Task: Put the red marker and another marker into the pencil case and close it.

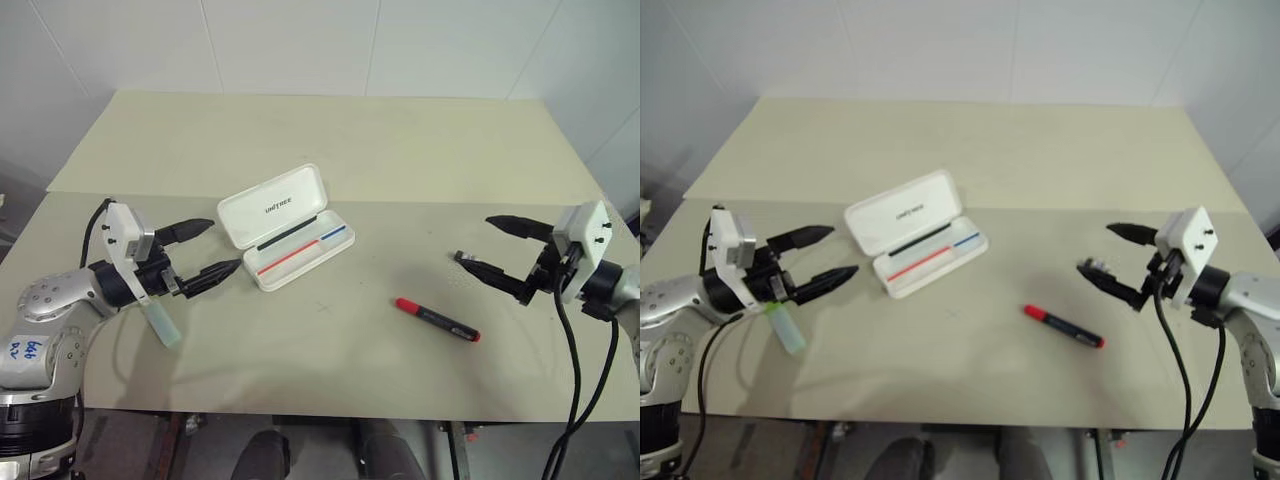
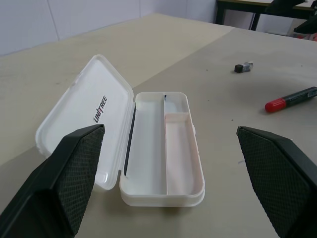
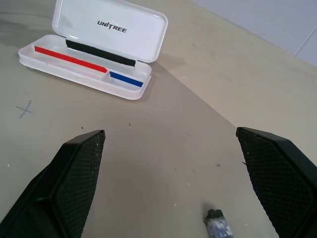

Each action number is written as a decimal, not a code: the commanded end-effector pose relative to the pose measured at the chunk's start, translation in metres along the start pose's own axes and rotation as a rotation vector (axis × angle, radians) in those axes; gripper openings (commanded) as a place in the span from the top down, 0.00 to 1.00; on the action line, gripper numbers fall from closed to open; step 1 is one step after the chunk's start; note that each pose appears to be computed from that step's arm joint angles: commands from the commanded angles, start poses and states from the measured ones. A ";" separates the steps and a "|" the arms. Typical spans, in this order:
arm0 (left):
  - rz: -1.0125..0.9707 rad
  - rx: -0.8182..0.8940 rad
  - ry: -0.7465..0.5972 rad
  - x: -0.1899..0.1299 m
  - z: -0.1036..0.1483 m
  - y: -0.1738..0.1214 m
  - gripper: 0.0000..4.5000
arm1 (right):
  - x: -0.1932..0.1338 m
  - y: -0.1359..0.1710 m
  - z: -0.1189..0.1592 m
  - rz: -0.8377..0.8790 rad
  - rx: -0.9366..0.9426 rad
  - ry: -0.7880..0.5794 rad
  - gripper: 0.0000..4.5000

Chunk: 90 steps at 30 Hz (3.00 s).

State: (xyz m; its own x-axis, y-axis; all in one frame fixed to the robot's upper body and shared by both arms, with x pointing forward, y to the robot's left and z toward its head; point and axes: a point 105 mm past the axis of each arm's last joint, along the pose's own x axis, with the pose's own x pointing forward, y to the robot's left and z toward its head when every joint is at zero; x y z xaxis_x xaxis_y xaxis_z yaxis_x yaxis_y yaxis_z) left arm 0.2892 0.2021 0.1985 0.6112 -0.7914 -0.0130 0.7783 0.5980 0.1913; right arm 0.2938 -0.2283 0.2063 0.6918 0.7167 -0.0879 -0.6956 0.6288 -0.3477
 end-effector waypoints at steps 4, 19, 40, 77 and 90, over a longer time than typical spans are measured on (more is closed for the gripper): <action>-0.070 -0.002 -0.025 0.005 0.008 -0.008 0.00 | 0.005 0.008 0.009 0.022 -0.023 -0.041 0.00; -0.152 -0.027 -0.015 0.018 0.007 -0.008 0.26 | 0.015 0.016 0.019 0.006 -0.029 -0.093 0.00; -0.193 0.058 0.228 0.063 -0.041 -0.022 0.49 | 0.034 0.058 0.037 0.054 -0.006 -0.194 0.00; -0.311 0.081 0.496 0.071 -0.075 -0.020 0.49 | 0.032 0.085 0.049 0.124 -0.009 -0.225 0.00; -0.343 0.125 0.513 0.074 -0.078 -0.023 1.00 | 0.033 0.081 0.057 0.120 -0.028 -0.241 0.00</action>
State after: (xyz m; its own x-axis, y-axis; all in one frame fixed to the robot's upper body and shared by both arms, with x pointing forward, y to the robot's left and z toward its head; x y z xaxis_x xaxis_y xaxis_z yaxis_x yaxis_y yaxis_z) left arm 0.3292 0.1403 0.1229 0.3666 -0.7616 -0.5344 0.9304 0.2954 0.2172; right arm 0.2547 -0.1378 0.2176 0.5518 0.8309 0.0715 -0.7700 0.5405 -0.3391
